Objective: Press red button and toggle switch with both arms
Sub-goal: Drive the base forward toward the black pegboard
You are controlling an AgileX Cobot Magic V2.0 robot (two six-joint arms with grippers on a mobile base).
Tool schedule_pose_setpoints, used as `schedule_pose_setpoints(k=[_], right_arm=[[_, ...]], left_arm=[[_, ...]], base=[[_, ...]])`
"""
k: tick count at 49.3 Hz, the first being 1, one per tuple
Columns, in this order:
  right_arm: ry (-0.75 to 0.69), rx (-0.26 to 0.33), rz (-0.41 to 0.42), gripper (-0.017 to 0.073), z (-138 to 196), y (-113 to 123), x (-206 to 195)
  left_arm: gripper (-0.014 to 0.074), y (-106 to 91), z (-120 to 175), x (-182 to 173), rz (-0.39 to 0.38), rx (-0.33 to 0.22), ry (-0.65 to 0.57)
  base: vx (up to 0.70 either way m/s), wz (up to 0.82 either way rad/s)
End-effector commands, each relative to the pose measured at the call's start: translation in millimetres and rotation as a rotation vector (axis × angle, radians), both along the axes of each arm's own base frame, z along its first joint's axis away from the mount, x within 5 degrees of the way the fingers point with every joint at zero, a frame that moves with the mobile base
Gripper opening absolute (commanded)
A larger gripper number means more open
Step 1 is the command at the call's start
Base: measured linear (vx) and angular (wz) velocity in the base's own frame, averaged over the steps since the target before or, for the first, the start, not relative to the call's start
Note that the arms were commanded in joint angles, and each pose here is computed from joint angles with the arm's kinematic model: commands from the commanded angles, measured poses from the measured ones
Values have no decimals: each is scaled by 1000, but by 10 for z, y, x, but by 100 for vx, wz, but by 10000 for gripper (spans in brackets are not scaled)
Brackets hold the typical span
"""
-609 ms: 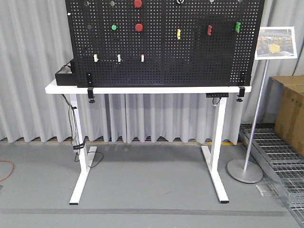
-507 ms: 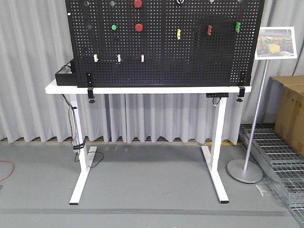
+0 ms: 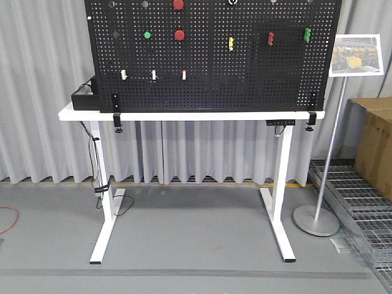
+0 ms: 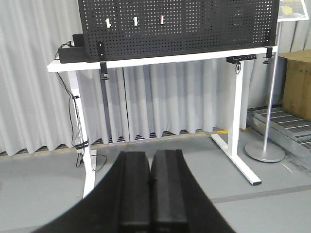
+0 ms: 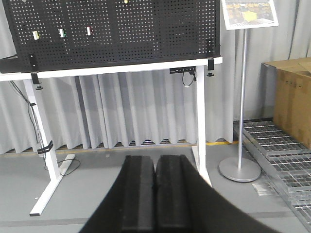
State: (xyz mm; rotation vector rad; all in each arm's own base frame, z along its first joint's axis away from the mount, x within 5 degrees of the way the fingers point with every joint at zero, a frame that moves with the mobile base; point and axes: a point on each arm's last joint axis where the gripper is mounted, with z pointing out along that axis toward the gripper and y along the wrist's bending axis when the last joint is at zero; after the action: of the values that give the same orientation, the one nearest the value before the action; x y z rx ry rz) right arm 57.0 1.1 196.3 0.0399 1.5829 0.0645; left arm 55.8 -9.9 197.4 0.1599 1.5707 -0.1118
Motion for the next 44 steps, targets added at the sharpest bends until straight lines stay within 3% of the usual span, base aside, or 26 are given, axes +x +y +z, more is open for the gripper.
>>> schedule_pose_setpoints(k=[1, 44], right_arm=[[-84, -4, -10, -3, 43, -7, -10], [-84, -4, -10, -3, 43, -7, -10]], left_arm=[[1, 1, -42, 7, 1, -18, -48], [1, 1, -42, 7, 1, -18, -48]], base=[[1, 0], [13, -6]])
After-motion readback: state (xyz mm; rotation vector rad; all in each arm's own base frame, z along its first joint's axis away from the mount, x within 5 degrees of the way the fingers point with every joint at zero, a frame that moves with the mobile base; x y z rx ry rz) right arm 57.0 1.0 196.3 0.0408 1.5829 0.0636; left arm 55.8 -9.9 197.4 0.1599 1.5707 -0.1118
